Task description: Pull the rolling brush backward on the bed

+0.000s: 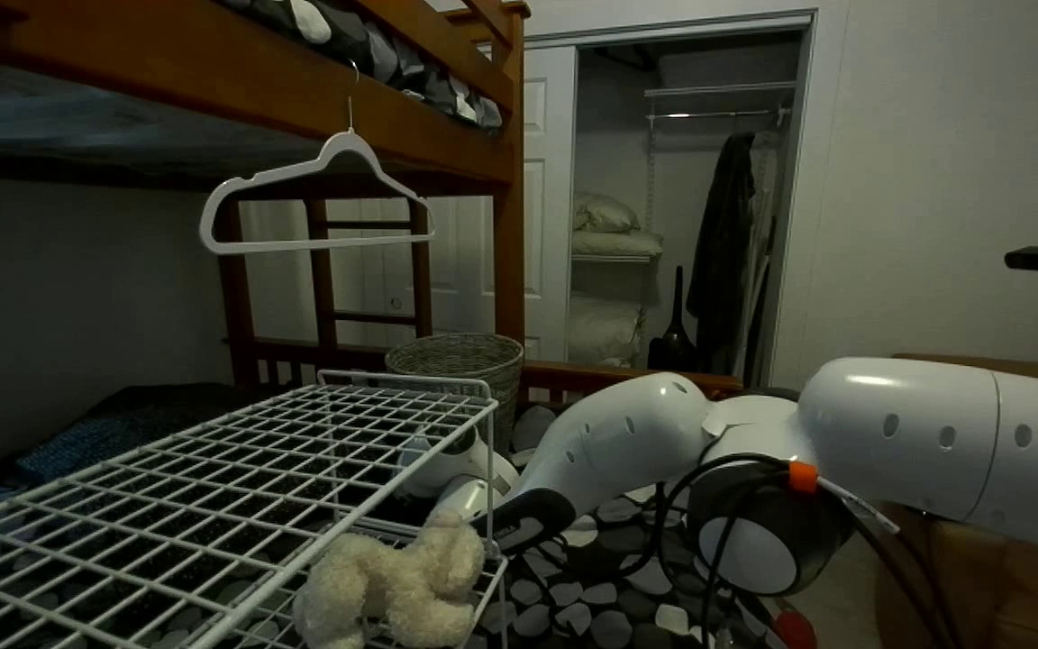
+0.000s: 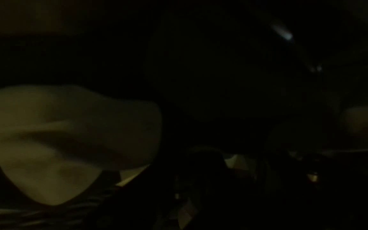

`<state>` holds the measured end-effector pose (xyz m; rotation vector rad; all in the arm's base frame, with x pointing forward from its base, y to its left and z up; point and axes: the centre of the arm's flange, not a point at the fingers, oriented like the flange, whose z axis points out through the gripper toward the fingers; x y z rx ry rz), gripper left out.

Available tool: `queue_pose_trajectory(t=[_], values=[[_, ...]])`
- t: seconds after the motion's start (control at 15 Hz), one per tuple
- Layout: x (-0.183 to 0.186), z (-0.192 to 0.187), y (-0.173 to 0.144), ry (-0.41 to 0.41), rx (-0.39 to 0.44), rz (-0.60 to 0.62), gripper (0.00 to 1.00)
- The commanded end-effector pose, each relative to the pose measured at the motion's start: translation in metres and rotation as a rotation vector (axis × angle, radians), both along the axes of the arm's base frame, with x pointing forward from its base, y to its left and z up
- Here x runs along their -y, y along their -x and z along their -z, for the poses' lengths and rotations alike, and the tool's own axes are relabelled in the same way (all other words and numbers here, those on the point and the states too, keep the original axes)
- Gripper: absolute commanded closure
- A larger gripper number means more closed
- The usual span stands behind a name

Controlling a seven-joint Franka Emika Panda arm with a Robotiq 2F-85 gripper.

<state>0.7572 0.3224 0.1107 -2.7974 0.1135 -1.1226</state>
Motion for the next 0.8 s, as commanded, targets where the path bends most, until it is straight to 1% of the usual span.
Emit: queue_pose_trajectory(t=[0.0,0.27,0.53,0.73], values=[[-0.020,0.004,-0.021,0.033,-0.154,-0.004,0.94],[-0.016,-0.021,-0.010,0.054,-0.278,-0.018,0.94],[-0.010,-0.043,-0.001,0.085,-0.351,-0.012,0.94],[-0.001,-0.057,0.007,0.086,-0.406,-0.004,0.94]])
